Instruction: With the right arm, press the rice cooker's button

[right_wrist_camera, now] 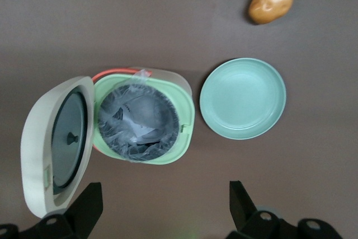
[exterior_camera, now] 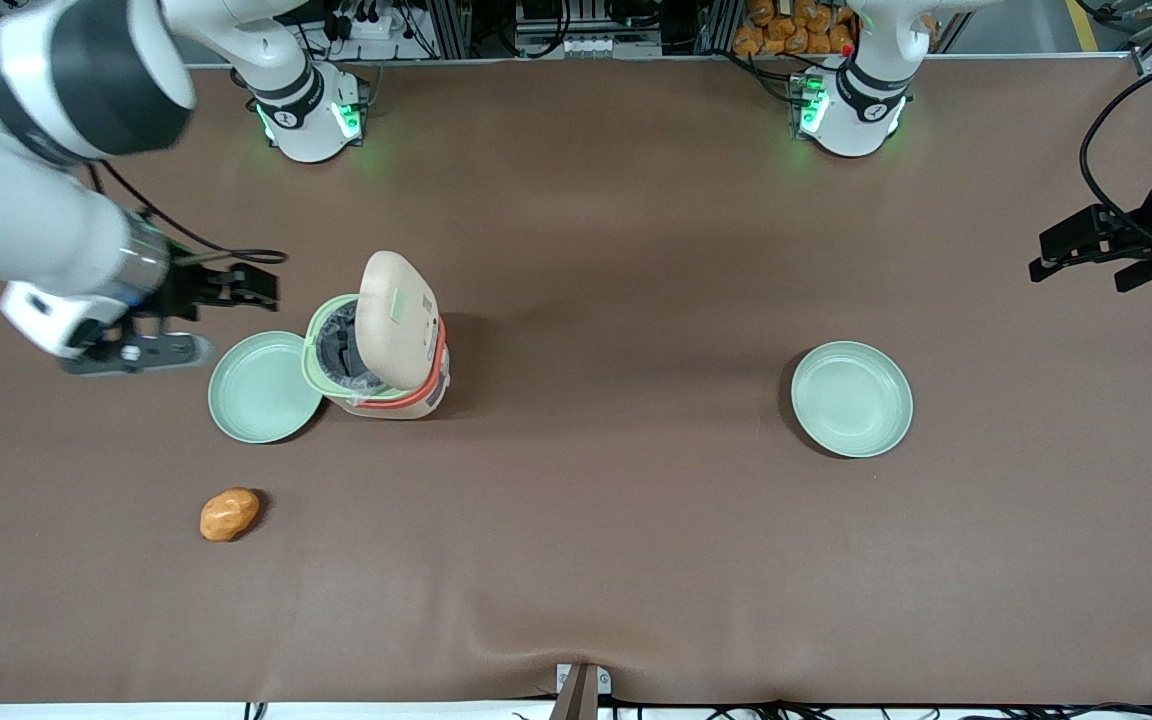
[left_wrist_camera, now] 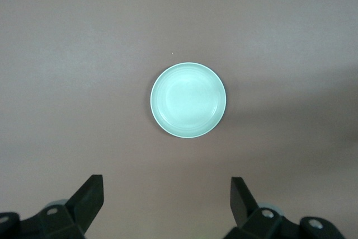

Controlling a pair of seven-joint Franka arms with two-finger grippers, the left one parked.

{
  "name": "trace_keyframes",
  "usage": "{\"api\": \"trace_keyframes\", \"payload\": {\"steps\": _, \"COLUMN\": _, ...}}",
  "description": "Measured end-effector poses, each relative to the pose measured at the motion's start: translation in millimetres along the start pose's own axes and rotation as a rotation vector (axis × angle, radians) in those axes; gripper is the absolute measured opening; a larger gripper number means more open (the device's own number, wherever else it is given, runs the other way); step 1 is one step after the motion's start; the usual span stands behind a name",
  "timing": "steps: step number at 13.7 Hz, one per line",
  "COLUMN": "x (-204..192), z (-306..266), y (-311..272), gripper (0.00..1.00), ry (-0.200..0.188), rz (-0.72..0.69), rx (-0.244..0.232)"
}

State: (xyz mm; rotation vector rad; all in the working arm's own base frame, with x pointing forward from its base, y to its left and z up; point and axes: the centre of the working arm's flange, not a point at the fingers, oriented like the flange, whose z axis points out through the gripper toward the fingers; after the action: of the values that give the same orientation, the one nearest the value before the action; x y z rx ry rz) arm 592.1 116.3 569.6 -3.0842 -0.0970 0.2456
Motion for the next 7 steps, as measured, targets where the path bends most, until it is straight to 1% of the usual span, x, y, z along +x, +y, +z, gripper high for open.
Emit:
{"api": "trace_keyframes", "payload": {"steps": 2, "x": -4, "z": -18, "y": 36, "gripper": 1.00, "ry": 0.031, "rz": 0.055, "rx": 0.012}}
{"api": "trace_keyframes", "payload": {"steps": 4, "x": -9, "z": -30, "y": 72, "gripper": 1.00, "ry": 0.051, "rz": 0.107, "rx": 0.014}}
{"api": "trace_keyframes", "payload": {"steps": 5, "x": -11, "z": -34, "y": 87, "gripper": 1.00, "ry": 0.058, "rz": 0.118, "rx": 0.006}}
{"api": "trace_keyframes", "payload": {"steps": 7, "x": -17, "z": -42, "y": 107, "gripper": 1.00, "ry": 0.072, "rz": 0.094, "rx": -0.030}}
